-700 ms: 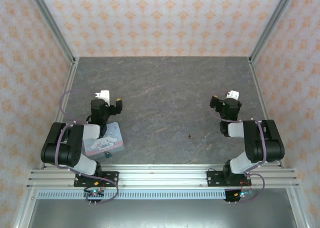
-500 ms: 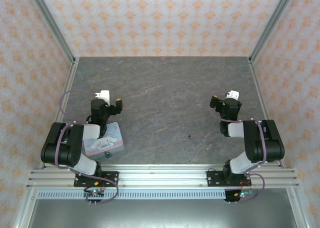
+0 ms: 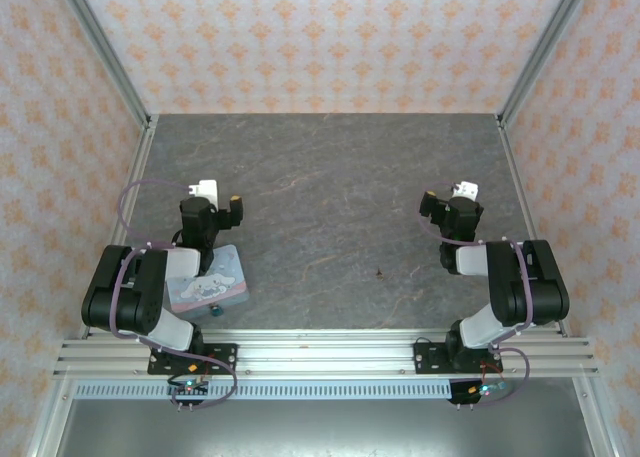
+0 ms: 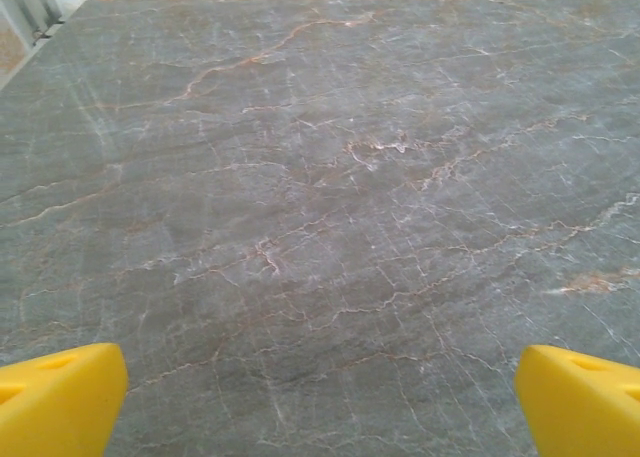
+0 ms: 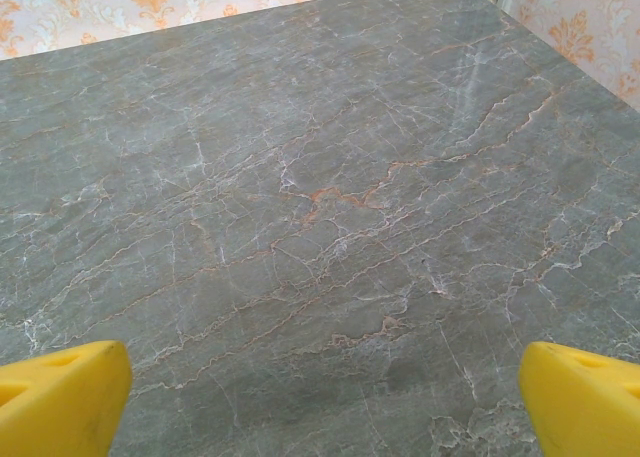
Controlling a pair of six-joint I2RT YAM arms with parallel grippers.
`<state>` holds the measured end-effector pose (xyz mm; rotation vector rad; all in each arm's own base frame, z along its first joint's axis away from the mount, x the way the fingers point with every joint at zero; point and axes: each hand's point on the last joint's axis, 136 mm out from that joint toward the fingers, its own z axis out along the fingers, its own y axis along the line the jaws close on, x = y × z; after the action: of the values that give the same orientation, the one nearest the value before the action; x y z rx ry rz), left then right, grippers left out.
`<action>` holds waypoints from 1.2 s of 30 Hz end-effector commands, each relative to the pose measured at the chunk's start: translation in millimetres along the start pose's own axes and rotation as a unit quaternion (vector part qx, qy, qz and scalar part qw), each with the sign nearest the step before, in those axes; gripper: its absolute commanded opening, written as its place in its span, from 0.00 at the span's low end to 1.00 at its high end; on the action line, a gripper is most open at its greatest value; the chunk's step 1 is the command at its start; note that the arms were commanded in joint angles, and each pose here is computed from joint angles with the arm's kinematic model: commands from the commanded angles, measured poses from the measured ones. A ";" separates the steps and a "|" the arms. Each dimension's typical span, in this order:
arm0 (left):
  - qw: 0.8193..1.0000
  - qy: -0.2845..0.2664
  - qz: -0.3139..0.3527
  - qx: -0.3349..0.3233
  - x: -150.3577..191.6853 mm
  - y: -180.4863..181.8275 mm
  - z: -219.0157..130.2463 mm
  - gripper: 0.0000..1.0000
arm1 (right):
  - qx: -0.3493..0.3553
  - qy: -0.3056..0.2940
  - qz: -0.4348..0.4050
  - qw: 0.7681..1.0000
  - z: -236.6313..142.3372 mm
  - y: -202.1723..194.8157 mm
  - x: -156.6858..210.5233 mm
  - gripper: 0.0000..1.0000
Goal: Unlock the padlock with the key
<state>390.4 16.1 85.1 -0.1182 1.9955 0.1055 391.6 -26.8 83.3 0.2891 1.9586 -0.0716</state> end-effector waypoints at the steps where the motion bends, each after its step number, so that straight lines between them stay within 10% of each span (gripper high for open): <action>1: 1.000 -0.008 -0.009 -0.021 -9.3 7.9 1.2 1.00 | -0.004 -0.006 0.001 1.000 0.2 0.5 -5.7 0.99; 15: 0.987 0.096 -0.113 -0.063 -61.5 20.5 -30.5 1.00 | 0.035 0.015 0.156 0.987 -34.7 -5.8 -68.7 0.99; 23: 0.927 0.230 -0.254 -0.152 -28.9 38.3 -105.7 1.00 | -0.145 0.108 0.265 0.947 -53.9 63.1 -66.5 0.99; 36: 0.876 0.283 -0.314 -0.231 45.0 59.4 -186.5 1.00 | -0.145 0.231 0.267 0.924 -79.2 96.3 -10.2 0.99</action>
<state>230.2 39.5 142.8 -1.0820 2.3316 0.0341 357.2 78.0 137.2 0.6403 2.1889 0.7170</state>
